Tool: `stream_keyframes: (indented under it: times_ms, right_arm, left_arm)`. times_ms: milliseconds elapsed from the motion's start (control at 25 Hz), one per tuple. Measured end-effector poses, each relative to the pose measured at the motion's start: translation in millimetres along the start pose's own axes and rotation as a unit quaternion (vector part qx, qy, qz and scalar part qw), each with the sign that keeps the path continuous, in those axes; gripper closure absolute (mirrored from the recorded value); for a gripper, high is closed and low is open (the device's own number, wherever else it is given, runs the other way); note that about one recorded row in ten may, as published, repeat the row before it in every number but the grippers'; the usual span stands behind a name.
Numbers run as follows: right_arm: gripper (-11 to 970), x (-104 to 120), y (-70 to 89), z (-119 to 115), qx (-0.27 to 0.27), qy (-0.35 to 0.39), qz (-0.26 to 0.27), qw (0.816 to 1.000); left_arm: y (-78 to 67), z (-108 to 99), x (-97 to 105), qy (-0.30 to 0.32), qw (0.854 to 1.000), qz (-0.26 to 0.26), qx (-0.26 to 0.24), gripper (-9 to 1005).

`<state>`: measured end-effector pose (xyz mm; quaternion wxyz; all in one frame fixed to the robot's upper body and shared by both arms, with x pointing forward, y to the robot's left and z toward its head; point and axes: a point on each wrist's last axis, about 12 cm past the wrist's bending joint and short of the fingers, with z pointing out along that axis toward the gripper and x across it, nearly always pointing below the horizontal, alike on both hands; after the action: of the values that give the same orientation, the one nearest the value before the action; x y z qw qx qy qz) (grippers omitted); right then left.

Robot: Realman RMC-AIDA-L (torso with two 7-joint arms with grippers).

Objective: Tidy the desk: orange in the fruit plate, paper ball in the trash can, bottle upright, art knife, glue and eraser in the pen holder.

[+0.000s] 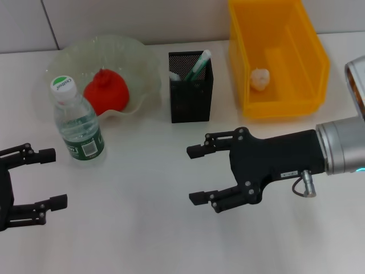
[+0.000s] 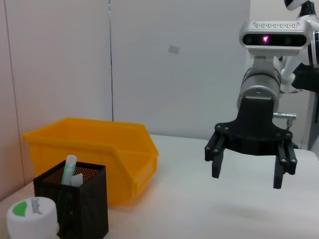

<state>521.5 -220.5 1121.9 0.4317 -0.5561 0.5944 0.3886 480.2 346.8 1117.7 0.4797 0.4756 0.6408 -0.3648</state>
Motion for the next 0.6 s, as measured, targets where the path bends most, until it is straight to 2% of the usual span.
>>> stream_keyframes:
  times_ms: [320,600]
  right_arm:
    - [183,-2,-2.8,7,-0.008,0.003,-0.002,1.000]
    - [184,-2,-5.9,11,-0.012,0.005,0.000,1.000]
  left_arm:
    - [7.8,10,-5,0.026,0.999,0.010,0.027,164]
    - [10.5,15,-9,0.026,0.999,0.016,0.036,164]
